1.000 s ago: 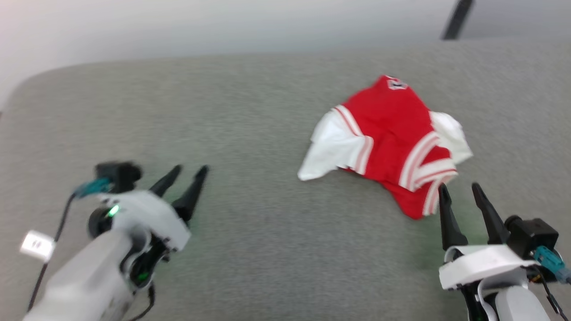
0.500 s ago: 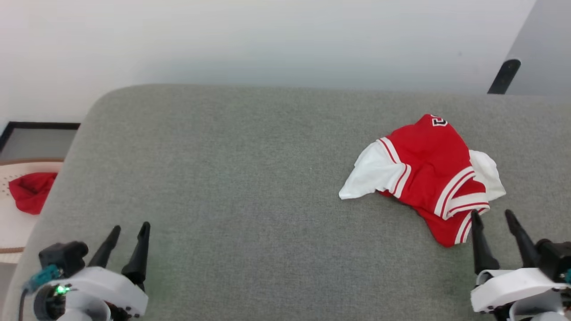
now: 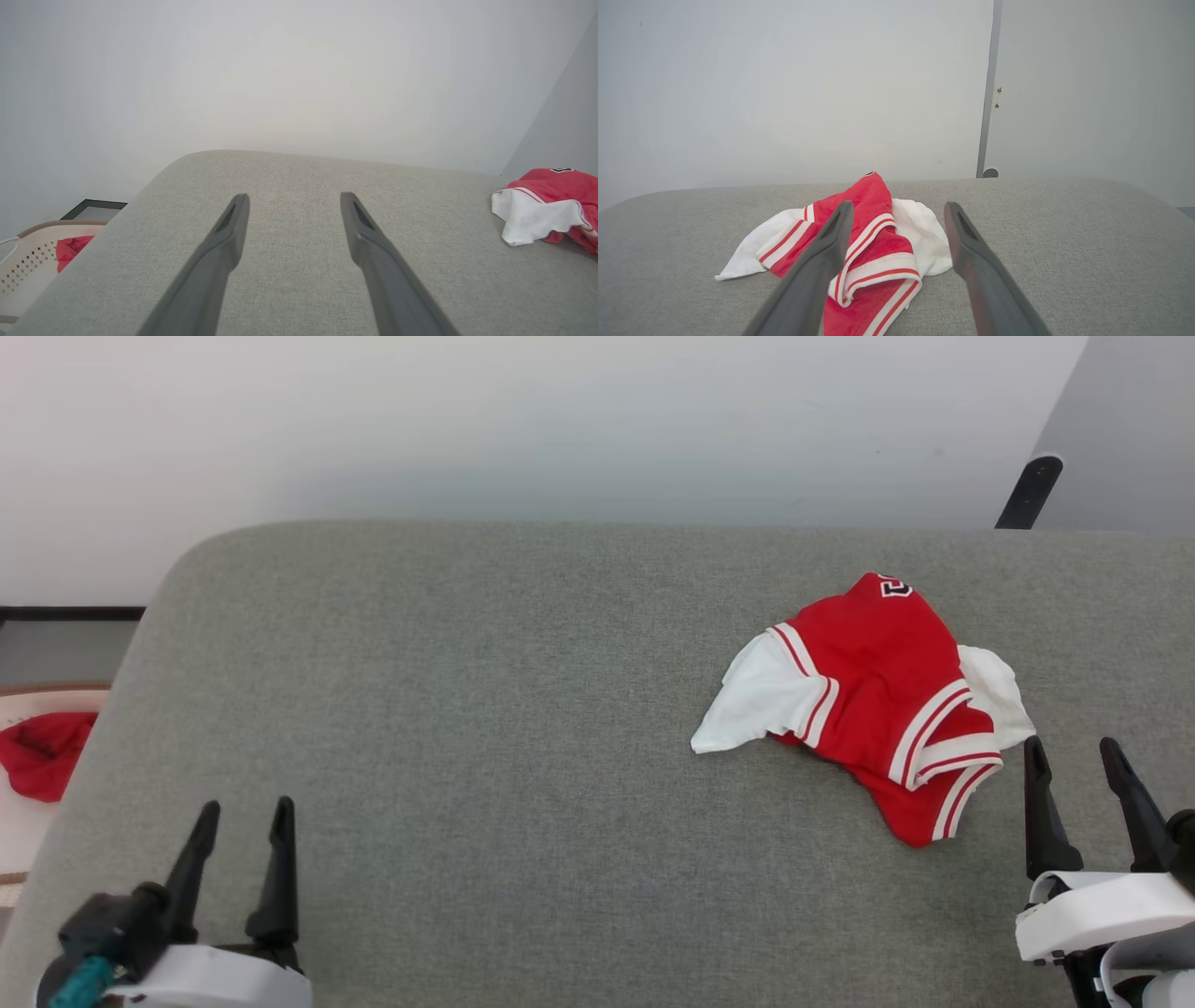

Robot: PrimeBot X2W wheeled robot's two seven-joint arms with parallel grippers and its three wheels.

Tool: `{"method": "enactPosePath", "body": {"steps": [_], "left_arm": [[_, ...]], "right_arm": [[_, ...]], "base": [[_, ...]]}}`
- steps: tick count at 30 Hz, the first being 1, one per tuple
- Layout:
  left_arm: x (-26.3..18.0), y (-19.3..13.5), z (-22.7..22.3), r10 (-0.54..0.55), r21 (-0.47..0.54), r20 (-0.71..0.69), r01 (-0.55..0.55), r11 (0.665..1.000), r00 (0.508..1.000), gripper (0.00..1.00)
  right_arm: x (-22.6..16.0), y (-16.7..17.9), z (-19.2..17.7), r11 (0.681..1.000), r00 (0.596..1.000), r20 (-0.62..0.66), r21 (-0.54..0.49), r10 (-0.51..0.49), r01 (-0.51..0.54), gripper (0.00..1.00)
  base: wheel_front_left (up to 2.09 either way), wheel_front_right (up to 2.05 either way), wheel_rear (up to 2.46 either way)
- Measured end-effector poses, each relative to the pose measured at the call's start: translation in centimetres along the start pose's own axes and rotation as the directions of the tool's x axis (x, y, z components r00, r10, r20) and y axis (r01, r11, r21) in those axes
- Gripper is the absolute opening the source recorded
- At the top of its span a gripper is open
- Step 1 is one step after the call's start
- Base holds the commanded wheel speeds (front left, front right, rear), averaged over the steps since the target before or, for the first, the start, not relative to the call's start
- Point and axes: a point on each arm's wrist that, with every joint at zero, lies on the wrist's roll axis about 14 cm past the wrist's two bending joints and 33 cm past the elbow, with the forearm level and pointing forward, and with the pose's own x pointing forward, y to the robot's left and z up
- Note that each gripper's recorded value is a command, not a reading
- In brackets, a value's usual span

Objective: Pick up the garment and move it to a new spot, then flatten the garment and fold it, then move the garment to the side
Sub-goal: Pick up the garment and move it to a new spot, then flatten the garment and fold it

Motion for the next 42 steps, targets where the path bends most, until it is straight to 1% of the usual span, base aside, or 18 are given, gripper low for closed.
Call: {"method": "enactPosePath", "body": {"steps": [8,24,27,29,32,35,38,39,40,42], "left_arm": [[-0.5,-0.7,-2.1,-0.007,-0.017,-0.054,0.007,1.0,0.999,1.0],[-0.2,-1.4,-2.2,-0.028,-0.028,-0.055,0.027,0.999,0.998,1.0],[0.0,-2.0,-2.4,-0.043,-0.053,-0.059,0.039,0.998,0.997,1.0],[0.8,-2.8,-2.2,-0.076,-0.054,-0.053,0.073,0.996,0.996,1.0],[3.1,-4.5,-0.8,-0.152,-0.025,-0.026,0.152,0.988,0.988,1.0],[5.9,-7.4,0.8,-0.256,-0.002,-0.016,0.256,0.967,0.967,1.0],[8.9,-10.5,1.9,-0.352,0.011,-0.051,0.353,0.936,0.935,1.0],[9.9,-11.4,1.9,-0.375,-0.005,-0.079,0.376,0.927,0.924,1.0],[10.7,-12.5,2.1,-0.398,-0.044,-0.096,0.395,0.917,0.912,1.0],[12.5,-14.5,1.7,-0.435,-0.169,-0.154,0.41,0.896,0.887,1.0]], "right_arm": [[-0.4,0.0,-0.8,1.0,1.0,-0.015,0.013,-0.01,0.01,1.0],[-0.4,0.2,-0.8,1.0,1.0,-0.005,0.019,-0.008,0.008,1.0],[-0.5,0.2,-0.9,1.0,1.0,-0.006,0.022,-0.009,0.009,1.0],[-0.4,0.3,-0.7,1.0,1.0,0.0,0.028,-0.01,0.01,1.0],[-0.6,0.3,-0.8,0.999,1.0,0.003,0.034,-0.014,0.014,1.0],[-0.5,0.1,-0.4,0.999,1.0,0.017,0.038,-0.024,0.023,1.0],[-0.5,-0.5,-0.1,0.998,0.998,0.034,0.045,-0.047,0.045,1.0],[-0.4,-0.7,-0.1,0.998,0.998,0.035,0.048,-0.053,0.051,1.0],[-0.4,-0.9,-0.2,0.997,0.997,0.036,0.053,-0.062,0.06,1.0],[-0.3,-1.4,-0.5,0.995,0.996,0.031,0.058,-0.078,0.076,1.0]], "base": [[0.0,0.0,0.0],[0.0,0.0,0.0],[0.0,0.0,0.0],[0.0,0.0,0.0],[0.0,0.0,0.0],[0.0,0.0,0.0],[0.0,0.0,0.0],[0.0,0.0,0.0],[0.0,0.0,0.0],[0.0,0.0,0.0]]}}
